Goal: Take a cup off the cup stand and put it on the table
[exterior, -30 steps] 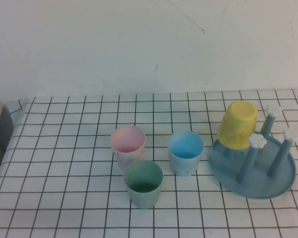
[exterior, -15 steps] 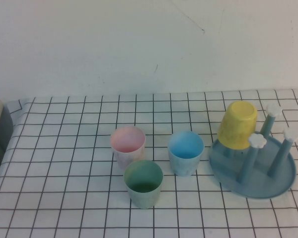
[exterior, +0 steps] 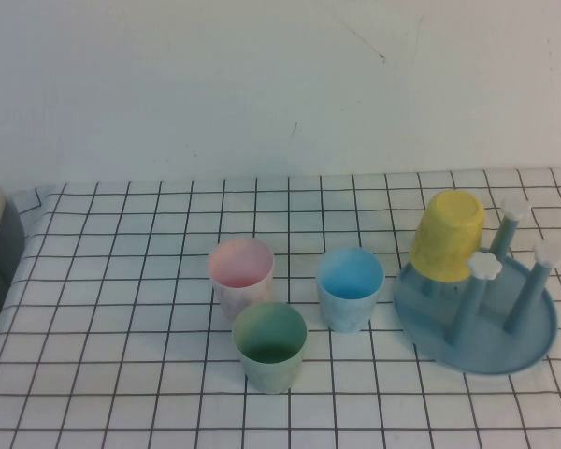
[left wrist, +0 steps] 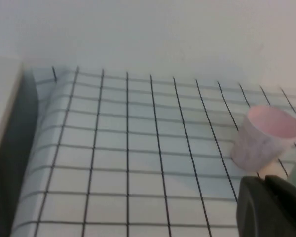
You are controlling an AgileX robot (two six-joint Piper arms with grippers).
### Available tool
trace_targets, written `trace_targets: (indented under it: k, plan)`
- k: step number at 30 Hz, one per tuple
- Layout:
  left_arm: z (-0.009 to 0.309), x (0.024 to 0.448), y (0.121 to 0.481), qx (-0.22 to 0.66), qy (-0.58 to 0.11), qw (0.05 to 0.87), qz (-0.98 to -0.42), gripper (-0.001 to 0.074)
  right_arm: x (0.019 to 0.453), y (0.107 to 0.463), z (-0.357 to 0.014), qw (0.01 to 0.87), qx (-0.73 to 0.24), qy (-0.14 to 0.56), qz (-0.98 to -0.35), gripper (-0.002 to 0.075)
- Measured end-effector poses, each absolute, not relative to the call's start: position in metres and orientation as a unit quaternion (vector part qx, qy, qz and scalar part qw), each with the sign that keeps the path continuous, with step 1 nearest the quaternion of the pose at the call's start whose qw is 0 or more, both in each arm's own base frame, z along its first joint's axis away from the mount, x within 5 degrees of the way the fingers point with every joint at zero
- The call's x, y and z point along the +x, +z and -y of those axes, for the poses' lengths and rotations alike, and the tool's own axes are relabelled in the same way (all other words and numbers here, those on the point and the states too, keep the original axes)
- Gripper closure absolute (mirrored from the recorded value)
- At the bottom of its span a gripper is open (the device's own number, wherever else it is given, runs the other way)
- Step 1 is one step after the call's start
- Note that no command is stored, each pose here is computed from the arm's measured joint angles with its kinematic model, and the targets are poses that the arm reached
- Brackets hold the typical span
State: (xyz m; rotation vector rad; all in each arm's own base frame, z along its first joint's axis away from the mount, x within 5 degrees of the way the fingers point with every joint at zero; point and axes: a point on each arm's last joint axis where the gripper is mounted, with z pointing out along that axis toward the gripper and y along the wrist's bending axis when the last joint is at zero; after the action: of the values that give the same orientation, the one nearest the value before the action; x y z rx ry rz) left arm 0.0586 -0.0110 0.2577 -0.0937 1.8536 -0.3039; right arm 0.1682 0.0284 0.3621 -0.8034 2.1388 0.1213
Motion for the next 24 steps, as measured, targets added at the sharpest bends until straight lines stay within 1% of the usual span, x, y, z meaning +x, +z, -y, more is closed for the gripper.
trace_targets:
  k: [3, 5, 8, 12, 14, 16, 19, 20, 22, 24]
  plan:
    - [0.018, 0.062, 0.254, -0.015, -0.151, 0.561, -0.813, 0.0738, 0.209, 0.365, -0.038, 0.365, -0.356, 0.095, -0.855, 0.0729]
    - [0.020, 0.064, 0.255, 0.000, -0.157, 0.562, -0.812, 0.0738, 0.234, 0.368, -0.046, 0.341, -0.380, 0.113, -0.852, 0.0729]
    - [0.021, 0.064, 0.257, 0.017, -0.152, 0.573, -0.805, 0.0738, 0.270, 0.362, -0.063, 0.303, -0.418, 0.126, -0.847, 0.0729]
    - [0.021, 0.065, 0.257, 0.020, -0.152, 0.578, -0.801, 0.0738, 0.316, 0.341, -0.088, 0.239, -0.479, 0.098, -0.839, 0.0729]
    - [0.021, 0.065, 0.255, 0.021, -0.150, 0.581, -0.800, 0.0738, 0.334, 0.332, -0.097, 0.214, -0.495, 0.083, -0.838, 0.0726]
    - [0.021, 0.066, 0.254, 0.020, -0.150, 0.582, -0.799, 0.0738, 0.349, 0.325, -0.103, 0.193, -0.501, 0.073, -0.841, 0.0706]
    - [0.021, 0.066, 0.255, 0.019, -0.150, 0.586, -0.796, 0.0738, 0.368, 0.320, -0.110, 0.182, -0.501, 0.073, -0.843, 0.0628]
    - [0.021, 0.066, 0.255, 0.019, -0.150, 0.587, -0.796, 0.0738, 0.371, 0.321, -0.111, 0.183, -0.500, 0.073, -0.843, 0.0590]
    - [0.021, 0.066, 0.253, 0.019, -0.149, 0.586, -0.796, 0.0738, 0.376, 0.322, -0.113, 0.189, -0.499, 0.077, -0.842, 0.0496]
    - [0.021, 0.066, 0.254, 0.019, -0.149, 0.587, -0.796, 0.0738, 0.378, 0.321, -0.115, 0.192, -0.490, 0.090, -0.845, 0.0373]
